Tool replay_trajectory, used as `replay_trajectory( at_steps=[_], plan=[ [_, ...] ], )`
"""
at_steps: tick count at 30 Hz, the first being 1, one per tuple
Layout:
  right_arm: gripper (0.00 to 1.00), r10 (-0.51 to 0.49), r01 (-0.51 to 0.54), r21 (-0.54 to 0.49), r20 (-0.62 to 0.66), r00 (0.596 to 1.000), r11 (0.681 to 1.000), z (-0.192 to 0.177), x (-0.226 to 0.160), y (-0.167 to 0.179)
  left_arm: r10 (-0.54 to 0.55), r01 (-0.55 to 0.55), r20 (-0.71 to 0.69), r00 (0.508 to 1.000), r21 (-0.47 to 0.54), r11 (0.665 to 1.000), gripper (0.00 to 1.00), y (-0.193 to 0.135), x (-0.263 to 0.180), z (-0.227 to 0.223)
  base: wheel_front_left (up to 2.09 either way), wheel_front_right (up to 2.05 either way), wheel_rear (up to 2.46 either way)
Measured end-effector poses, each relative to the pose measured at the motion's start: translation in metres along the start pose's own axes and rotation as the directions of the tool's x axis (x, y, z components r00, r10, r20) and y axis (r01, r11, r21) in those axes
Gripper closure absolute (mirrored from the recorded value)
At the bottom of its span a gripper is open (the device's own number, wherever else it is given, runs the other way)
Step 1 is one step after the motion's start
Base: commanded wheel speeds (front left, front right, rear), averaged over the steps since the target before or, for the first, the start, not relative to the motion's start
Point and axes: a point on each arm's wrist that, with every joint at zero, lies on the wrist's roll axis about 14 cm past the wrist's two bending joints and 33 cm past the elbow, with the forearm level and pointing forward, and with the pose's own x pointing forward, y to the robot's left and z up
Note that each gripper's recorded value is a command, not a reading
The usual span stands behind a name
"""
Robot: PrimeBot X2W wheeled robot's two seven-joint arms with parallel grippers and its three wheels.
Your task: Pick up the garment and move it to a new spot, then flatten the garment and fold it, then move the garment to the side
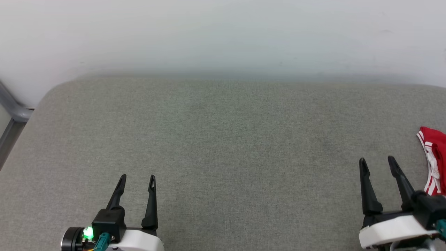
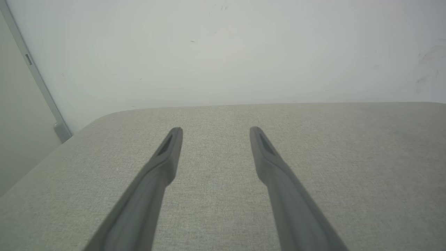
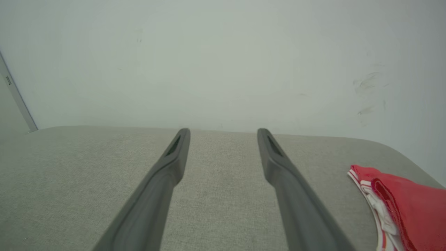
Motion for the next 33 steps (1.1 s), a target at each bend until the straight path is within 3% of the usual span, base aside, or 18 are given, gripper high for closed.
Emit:
replay_trajectory(
  at_steps=[26,27,33],
  plan=[
    [0.00,-0.054,0.056,0.053,-0.037,0.998,0.997,-0.008,-0.044,-0.008,-0.002,0.002,0.002,1.000,-0.050,0.999,0.00,0.003,-0.018,0.002,0.00,0.00,0.00],
    [1.00,-0.055,0.057,0.053,-0.040,0.998,0.997,-0.009,-0.045,-0.008,-0.003,0.003,0.000,1.000,-0.048,0.999,1.00,0.003,-0.018,0.001,0.00,0.00,0.00],
    [1.00,-0.062,0.068,0.057,-0.107,0.992,0.996,-0.028,-0.052,-0.009,0.000,-0.004,-0.083,0.997,-0.047,0.999,1.00,0.004,-0.029,-0.024,0.00,0.00,0.00]
  ],
)
